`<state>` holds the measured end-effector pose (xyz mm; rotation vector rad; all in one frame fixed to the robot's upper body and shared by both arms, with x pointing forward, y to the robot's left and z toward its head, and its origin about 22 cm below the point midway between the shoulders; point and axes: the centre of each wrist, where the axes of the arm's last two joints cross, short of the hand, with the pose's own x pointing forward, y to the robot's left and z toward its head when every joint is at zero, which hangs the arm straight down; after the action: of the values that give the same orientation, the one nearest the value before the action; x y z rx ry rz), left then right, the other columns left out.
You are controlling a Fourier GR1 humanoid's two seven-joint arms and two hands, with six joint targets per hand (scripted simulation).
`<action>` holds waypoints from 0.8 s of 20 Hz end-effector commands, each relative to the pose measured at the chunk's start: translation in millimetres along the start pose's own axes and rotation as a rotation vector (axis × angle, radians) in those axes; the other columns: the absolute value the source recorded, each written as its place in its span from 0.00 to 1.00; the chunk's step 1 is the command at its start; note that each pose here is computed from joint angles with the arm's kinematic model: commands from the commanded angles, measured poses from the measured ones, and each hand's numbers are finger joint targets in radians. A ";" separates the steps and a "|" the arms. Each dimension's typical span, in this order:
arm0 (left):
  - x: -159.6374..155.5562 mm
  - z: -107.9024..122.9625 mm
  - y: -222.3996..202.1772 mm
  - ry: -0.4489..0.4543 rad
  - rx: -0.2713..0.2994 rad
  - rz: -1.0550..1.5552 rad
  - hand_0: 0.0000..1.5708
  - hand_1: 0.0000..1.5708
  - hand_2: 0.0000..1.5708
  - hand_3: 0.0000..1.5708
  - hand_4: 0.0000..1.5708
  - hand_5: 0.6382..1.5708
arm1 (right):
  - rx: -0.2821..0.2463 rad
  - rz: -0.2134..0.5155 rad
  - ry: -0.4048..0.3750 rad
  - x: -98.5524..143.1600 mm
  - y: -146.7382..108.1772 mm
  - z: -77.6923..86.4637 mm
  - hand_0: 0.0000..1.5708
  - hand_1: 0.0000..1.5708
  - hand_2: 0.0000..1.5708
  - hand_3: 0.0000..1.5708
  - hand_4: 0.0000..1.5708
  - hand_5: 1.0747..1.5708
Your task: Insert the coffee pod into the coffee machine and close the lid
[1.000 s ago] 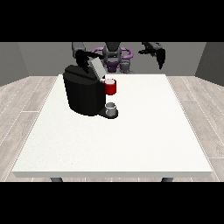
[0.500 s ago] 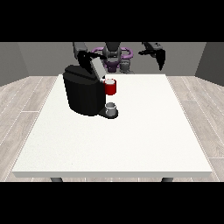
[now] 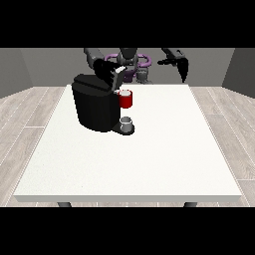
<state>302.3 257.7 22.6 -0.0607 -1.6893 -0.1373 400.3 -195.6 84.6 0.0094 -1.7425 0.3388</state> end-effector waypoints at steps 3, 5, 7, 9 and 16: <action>-7.5 3.8 4.3 -0.033 -0.020 -0.023 0.00 0.00 0.00 0.00 0.08 1.00 | 0.022 0.048 -0.046 25.5 26.9 -19.6 0.00 0.00 0.00 0.00 0.04 1.00; -6.6 1.4 12.8 0.023 0.005 -0.010 0.00 0.00 0.00 0.00 0.10 1.00 | 0.067 0.098 -0.048 33.1 13.7 -21.4 0.00 0.00 0.00 0.00 0.11 1.00; 14.1 -9.0 18.4 -0.002 -0.016 -0.020 0.00 0.00 0.00 0.00 0.11 1.00 | 0.036 0.108 -0.048 32.3 21.6 -25.3 0.00 0.00 0.00 0.00 0.09 1.00; -7.0 5.9 7.9 0.029 0.003 0.010 0.00 0.00 0.00 0.00 0.10 1.00 | 0.029 0.103 -0.052 25.2 34.7 -21.1 0.00 0.00 0.00 0.00 0.09 1.00; -5.0 -1.2 21.2 0.043 0.043 0.001 0.00 0.00 0.00 0.00 0.00 1.00 | 0.123 0.060 -0.092 30.4 59.2 -18.3 0.00 0.00 0.00 0.00 0.02 1.00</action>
<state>305.1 272.5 18.0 -0.0415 -1.6729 -0.1156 406.6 -143.5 107.3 0.0175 -1.8036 0.4698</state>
